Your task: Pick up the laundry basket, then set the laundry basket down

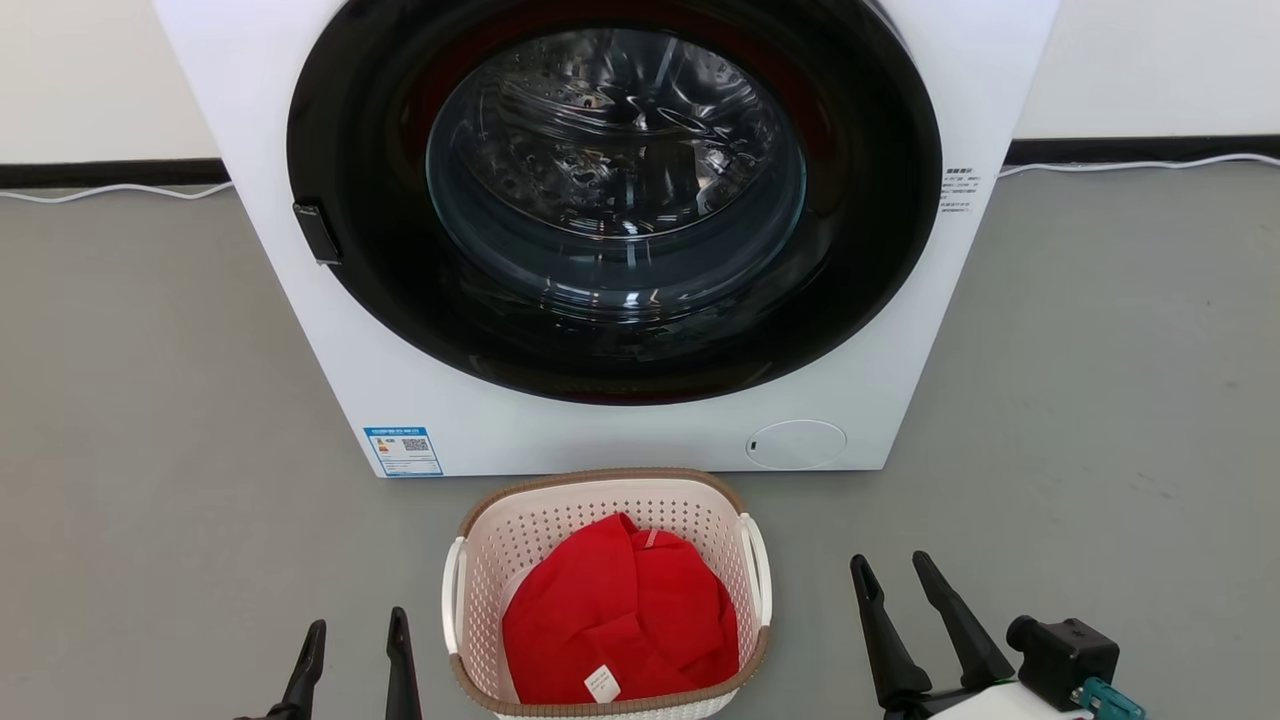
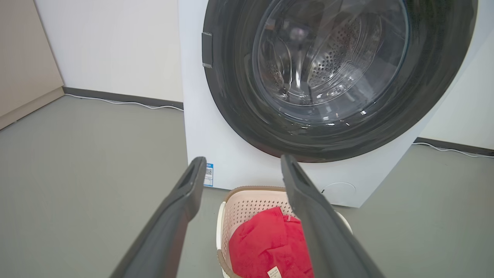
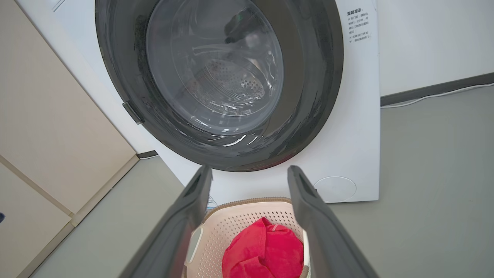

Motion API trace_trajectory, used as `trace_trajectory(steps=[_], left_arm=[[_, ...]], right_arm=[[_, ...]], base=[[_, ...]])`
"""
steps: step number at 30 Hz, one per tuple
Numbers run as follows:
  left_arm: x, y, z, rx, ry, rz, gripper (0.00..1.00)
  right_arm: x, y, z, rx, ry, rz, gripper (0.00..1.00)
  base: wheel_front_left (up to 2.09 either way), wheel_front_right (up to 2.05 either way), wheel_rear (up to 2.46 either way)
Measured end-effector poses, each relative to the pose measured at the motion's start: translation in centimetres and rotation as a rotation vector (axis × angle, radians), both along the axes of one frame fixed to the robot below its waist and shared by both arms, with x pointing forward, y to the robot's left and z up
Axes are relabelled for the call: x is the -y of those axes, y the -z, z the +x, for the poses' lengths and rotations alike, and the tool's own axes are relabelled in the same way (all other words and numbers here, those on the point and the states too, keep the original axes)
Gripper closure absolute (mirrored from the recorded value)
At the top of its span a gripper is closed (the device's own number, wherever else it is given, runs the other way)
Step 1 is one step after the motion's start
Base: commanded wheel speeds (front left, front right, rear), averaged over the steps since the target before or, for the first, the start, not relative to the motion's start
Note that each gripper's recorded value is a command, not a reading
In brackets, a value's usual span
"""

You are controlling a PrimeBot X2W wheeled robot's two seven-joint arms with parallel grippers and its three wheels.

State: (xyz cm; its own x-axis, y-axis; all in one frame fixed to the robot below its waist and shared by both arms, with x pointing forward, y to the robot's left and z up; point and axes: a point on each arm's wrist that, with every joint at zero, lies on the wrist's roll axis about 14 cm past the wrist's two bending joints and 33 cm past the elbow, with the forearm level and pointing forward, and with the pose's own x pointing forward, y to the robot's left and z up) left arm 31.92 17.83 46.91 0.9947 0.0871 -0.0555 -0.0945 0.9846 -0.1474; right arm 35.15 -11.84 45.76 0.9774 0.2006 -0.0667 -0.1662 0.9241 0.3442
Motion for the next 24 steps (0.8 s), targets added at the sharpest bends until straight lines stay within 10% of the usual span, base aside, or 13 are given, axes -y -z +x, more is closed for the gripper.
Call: trace_trajectory(steps=[3, 4, 24], left_arm=[[-0.1, 0.0, 0.0, -0.001, -0.003, 0.002, 0.0], [-0.1, 0.1, 0.0, -0.002, -0.004, 0.003, 1.0], [-0.2, 3.3, -0.9, -0.119, -0.037, -0.185, 1.0]], right_arm=[[0.0, 0.0, 0.0, -0.001, 0.001, 0.0, 0.0], [0.0, 0.0, 0.1, -0.001, 0.001, 0.0, 1.0], [1.3, 2.5, -0.9, -0.12, 0.07, 0.131, 1.0]], base=[[0.0, 0.0, 0.0], [0.0, 0.0, 0.0], [0.0, 0.0, 0.0]])
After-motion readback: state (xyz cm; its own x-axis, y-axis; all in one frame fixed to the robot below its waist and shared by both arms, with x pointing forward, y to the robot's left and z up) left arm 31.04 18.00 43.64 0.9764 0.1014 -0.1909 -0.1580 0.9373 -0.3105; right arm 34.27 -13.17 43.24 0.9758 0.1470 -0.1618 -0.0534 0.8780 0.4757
